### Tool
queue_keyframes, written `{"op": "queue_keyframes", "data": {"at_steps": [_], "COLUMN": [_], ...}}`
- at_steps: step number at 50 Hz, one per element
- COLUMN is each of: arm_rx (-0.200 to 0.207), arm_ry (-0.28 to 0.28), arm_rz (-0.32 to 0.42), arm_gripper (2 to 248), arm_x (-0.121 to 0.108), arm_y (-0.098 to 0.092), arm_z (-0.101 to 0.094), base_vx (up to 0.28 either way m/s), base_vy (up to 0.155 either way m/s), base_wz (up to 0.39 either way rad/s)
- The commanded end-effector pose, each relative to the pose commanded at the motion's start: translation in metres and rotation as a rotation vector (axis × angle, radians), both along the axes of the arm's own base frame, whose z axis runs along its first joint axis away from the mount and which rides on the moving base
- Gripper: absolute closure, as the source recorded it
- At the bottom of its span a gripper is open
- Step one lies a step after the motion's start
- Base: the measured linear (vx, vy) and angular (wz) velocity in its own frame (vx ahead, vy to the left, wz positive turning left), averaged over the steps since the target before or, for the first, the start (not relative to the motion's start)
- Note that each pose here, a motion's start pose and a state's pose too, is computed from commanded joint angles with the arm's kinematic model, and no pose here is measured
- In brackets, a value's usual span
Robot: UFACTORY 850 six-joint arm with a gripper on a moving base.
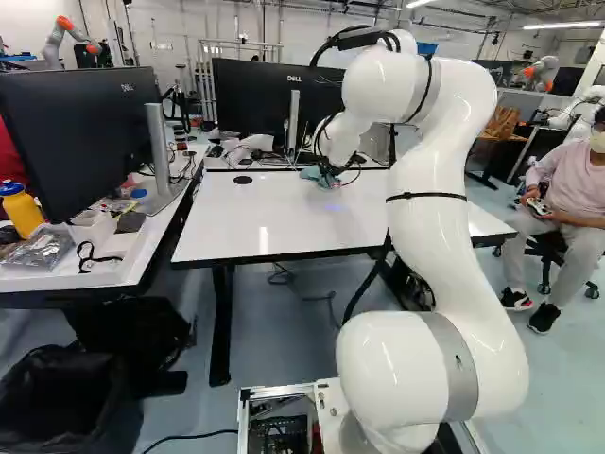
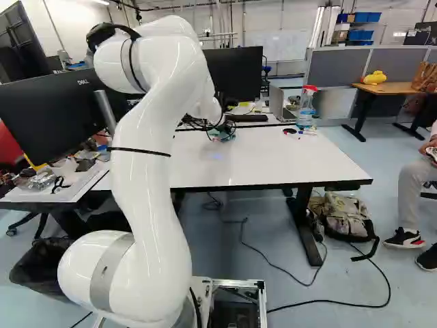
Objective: Clean the table with the green towel
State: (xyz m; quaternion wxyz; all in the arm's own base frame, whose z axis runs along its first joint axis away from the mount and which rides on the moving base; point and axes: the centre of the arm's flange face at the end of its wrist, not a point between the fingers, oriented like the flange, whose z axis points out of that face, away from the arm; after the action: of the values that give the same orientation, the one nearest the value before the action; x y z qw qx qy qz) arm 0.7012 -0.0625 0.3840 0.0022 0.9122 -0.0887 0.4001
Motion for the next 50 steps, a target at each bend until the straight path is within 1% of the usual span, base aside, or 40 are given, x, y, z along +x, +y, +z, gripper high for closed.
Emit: {"op": "queue_keyframes", "data": {"at_steps": [8, 21, 38, 50], "arm_rx": [0.001, 0.002, 0.004, 0.004], "arm_ry": [0.01, 0.029, 0.055, 0.072], "arm_rz": [0.013, 0.029, 0.045, 0.052], "arm_gripper": [205, 205, 205, 205], "arm_x": [-0.009, -0.031, -0.062, -0.084], "arm_y": [0.01, 0.023, 0.035, 0.04], "arm_z": [0.001, 0.004, 0.008, 0.01], "base_vx": [0.0, 0.0, 0.0, 0.0], "base_vy": [0.0, 0.0, 0.0, 0.0], "base_wz": [0.0, 0.0, 0.0, 0.0]}}
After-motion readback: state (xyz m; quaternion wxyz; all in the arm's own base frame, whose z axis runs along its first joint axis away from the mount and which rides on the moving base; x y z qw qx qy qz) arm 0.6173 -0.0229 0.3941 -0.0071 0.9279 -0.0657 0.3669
